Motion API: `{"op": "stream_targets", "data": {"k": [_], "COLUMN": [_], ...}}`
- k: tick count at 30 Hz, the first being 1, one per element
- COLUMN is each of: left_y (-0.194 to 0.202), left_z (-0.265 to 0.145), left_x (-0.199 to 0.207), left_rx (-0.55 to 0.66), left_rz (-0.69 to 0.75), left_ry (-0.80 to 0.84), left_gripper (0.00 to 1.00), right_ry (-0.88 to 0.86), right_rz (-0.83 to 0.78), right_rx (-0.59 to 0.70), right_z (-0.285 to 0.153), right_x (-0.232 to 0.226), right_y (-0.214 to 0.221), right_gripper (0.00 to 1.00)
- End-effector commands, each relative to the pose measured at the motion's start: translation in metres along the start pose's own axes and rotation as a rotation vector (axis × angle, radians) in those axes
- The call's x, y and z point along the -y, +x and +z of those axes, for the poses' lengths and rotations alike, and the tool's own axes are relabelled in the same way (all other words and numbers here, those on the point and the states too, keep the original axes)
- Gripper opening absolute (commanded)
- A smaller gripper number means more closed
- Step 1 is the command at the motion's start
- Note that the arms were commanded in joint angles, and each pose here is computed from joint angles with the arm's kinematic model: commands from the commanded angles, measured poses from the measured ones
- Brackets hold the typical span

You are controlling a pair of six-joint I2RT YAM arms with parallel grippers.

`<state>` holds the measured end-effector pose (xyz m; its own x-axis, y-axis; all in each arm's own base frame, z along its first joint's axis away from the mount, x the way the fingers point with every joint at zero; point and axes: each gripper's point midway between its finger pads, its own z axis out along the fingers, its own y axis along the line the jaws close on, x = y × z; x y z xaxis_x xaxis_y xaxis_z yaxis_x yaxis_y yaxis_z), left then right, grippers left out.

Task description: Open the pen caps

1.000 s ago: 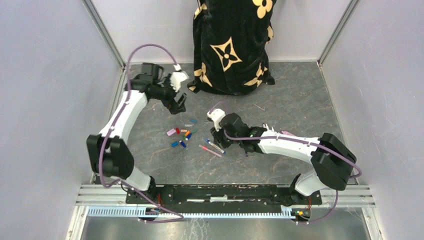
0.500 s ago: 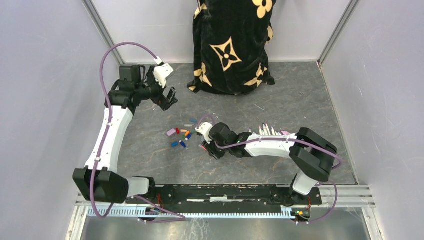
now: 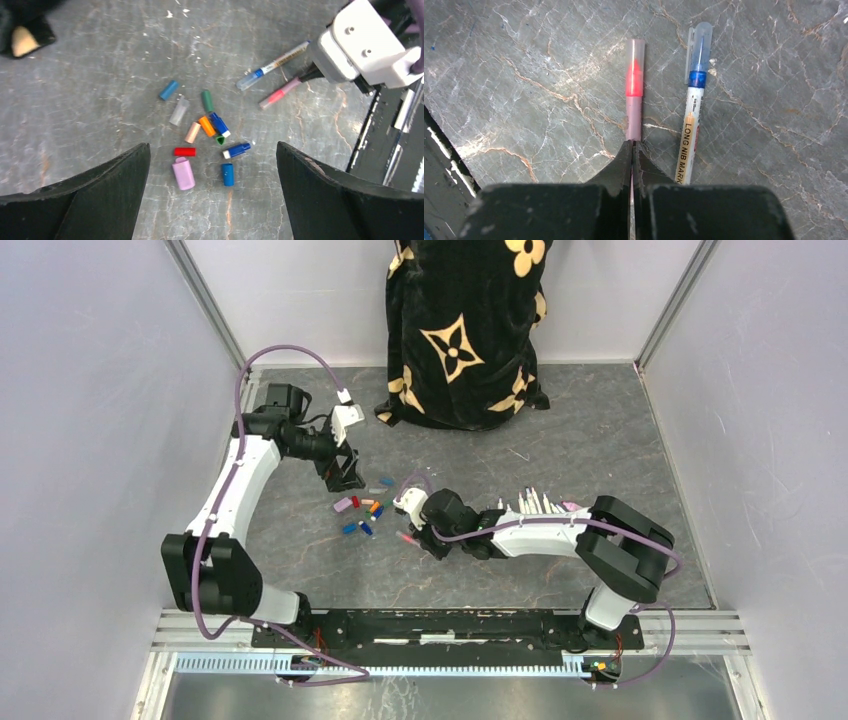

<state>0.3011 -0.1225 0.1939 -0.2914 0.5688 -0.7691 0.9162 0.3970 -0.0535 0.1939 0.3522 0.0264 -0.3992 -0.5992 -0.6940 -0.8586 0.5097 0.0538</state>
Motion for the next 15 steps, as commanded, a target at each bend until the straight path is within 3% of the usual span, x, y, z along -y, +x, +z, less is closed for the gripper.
{"op": "stream_targets", "data": {"k": [1, 4, 8, 15], "left_y": [0.004, 0.018, 0.027, 0.018], "left_z": [0.006, 0.01, 0.012, 0.009], "left_x": [0.023, 0.023, 0.028, 0.032], "left_rx": [0.033, -0.014, -0.042, -0.011], "left_rz": [0.075, 0.087, 0.075, 0.083], "left_ry": [0.123, 0.143, 0.174, 0.194], "left_gripper": [1.0, 1.0, 1.0, 1.0], "right_ry": [-0.019, -0.022, -0.036, -0.04], "right_rz": [-0.033, -0.037, -0.039, -0.067], "right_rx": [0.033, 0.036, 0.013, -0.011], "right_z": [-0.009, -0.01, -0.007, -0.003], "right_x": [-0.005, -0.005, -0.008, -0.016], "right_y": [-0.009, -0.013, -0.005, 0.004], "right_gripper": [0.0, 0.01, 0.23, 0.31]}}
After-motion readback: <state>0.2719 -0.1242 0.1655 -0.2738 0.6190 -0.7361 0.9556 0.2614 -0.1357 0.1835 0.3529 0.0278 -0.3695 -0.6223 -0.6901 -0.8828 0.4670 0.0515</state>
